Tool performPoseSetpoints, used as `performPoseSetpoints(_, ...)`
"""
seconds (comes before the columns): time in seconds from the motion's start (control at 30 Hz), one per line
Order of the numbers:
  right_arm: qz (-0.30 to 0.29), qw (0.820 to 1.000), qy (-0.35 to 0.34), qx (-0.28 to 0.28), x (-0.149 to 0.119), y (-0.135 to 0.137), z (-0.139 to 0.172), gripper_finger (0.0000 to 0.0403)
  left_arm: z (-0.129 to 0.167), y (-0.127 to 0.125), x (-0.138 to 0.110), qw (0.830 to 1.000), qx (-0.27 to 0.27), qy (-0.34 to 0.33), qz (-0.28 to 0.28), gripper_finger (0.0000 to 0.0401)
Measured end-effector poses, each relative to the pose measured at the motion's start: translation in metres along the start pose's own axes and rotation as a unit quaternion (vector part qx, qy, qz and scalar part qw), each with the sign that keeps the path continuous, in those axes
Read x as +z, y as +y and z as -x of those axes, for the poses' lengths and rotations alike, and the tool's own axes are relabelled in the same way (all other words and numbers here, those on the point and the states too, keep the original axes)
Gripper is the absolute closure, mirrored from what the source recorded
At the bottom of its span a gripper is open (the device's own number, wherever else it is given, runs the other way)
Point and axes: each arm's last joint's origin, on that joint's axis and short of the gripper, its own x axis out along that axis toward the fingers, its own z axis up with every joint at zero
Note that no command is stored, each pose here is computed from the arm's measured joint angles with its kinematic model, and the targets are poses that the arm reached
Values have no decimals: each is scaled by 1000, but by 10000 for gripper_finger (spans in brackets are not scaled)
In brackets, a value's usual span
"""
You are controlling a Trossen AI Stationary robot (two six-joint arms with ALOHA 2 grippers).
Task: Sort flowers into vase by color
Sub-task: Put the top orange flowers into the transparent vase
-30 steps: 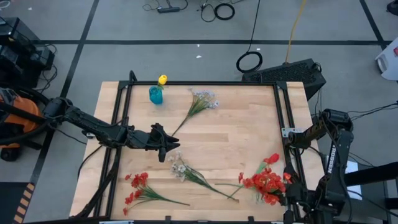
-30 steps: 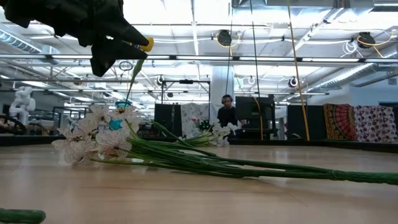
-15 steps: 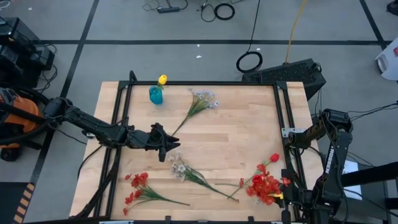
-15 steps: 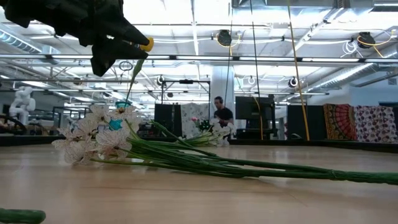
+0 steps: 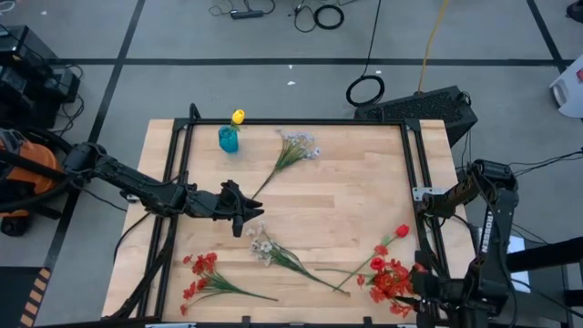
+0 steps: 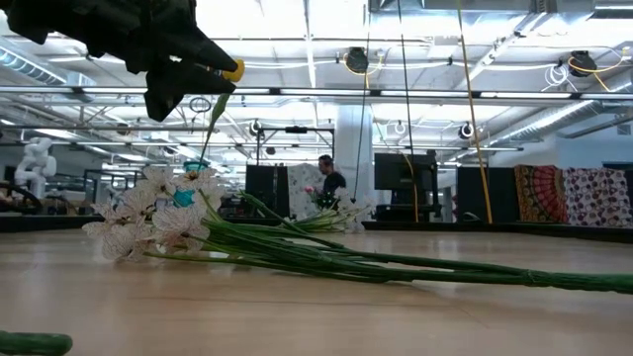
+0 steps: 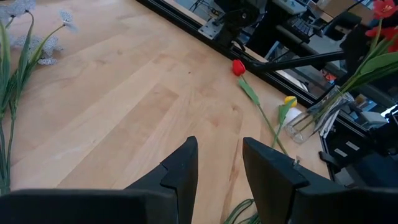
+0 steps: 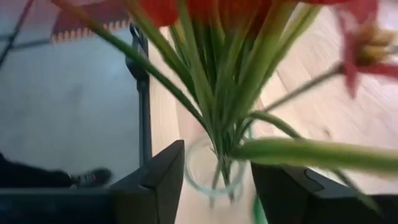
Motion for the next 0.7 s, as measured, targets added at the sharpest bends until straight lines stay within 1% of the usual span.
performPoseSetpoints(0.17,29,998,45,-26,17,-2,18,212,0,0,0,1000,0,0,0,269)
performPoseSetpoints(0.37,56,991,109,-59,37,-9,41,217,0,0,0,1000,0,0,0,269)
performPoseSetpoints(0.5,57,987,130,-80,49,-14,53,244,0,0,0,1000,0,0,0,269)
performPoseSetpoints(0.6,64,988,121,-65,55,-19,59,277,0,0,0,1000,0,0,0,269)
performPoseSetpoints(0.7,51,990,117,-52,64,-27,65,316,0,0,0,1000,0,-1,0,269)
